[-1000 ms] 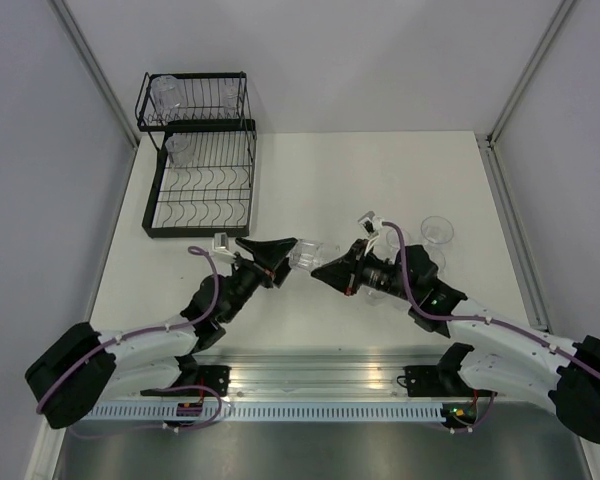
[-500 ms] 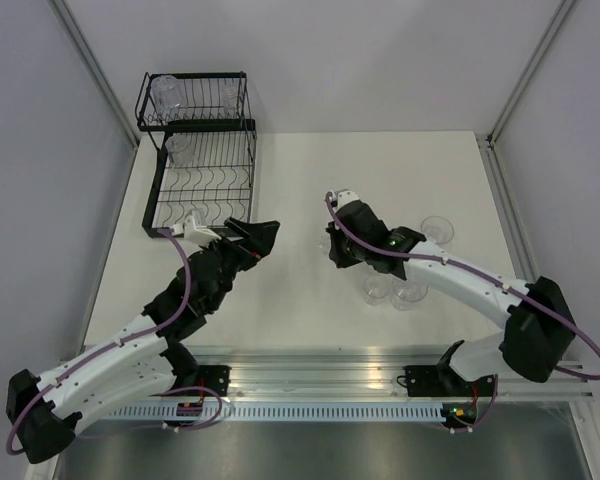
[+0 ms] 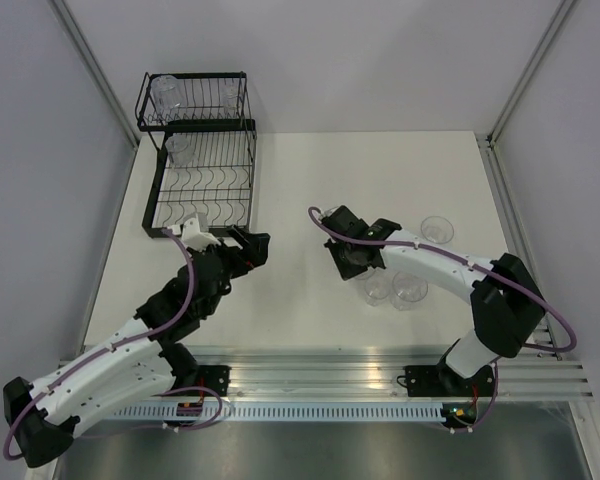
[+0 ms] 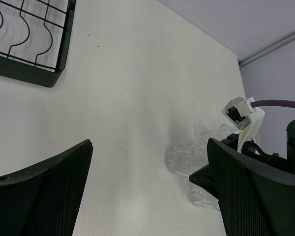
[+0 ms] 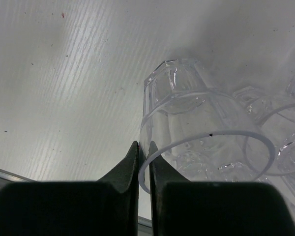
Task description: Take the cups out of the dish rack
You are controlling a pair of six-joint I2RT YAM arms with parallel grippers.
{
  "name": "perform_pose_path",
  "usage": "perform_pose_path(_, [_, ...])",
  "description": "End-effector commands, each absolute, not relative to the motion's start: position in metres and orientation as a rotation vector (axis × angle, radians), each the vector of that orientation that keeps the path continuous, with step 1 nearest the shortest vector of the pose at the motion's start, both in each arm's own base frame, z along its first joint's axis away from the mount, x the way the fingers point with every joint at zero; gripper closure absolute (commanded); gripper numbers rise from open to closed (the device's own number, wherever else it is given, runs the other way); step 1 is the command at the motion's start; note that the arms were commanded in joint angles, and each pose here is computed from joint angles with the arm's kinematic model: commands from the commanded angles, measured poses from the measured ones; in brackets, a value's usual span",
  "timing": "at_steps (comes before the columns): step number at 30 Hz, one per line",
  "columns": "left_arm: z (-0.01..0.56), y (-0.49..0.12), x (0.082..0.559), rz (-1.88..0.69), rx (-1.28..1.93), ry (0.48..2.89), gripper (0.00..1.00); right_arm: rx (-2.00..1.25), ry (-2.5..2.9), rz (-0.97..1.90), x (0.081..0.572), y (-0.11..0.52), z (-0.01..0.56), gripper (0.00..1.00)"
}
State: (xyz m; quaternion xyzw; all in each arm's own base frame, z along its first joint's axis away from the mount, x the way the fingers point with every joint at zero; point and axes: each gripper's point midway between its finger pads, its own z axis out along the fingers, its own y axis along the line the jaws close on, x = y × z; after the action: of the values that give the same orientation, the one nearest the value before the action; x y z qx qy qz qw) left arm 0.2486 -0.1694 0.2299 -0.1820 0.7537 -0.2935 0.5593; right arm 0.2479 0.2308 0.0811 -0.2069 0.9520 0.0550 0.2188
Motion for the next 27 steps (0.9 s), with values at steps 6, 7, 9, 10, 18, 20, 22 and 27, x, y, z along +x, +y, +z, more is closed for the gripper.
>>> perform_pose_path(6, [0.281, -0.137, 0.277, -0.308, -0.279, 1.718, 0.0, -0.629, 2.629, 0.103, 0.257, 0.232, 0.085, 0.78])
perform_pose_path(7, [0.283, -0.137, 0.283, -0.28, -0.261, 1.723, 0.0, -0.63, 2.627, 0.099, 0.258, 0.231, 0.086, 0.76])
perform_pose_path(9, [0.3, -0.128, 0.296, -0.245, -0.257, 1.687, 0.0, -0.627, 2.618, 0.108, 0.259, 0.232, 0.089, 0.65])
perform_pose_path(10, [0.304, -0.13, 0.301, -0.257, -0.239, 1.684, 0.0, -0.633, 2.612, 0.122, 0.259, 0.235, 0.09, 0.64])
perform_pose_path(18, [0.338, -0.081, 0.369, -0.125, -0.338, 1.651, 0.0, -0.68, 2.469, 0.318, 0.259, 0.254, 0.134, 0.32])
perform_pose_path(20, [0.344, -0.076, 0.386, -0.099, -0.332, 1.652, 0.0, -0.689, 2.411, 0.405, 0.258, 0.264, 0.148, 0.17])
perform_pose_path(22, [0.354, -0.069, 0.412, -0.064, -0.347, 1.658, 0.0, -0.672, 2.344, 0.459, 0.256, 0.266, 0.167, 0.1])
perform_pose_path(27, [0.383, -0.069, 0.47, -0.075, -0.309, 1.644, 0.0, -0.627, 2.231, 0.586, 0.251, 0.272, 0.192, 0.02])
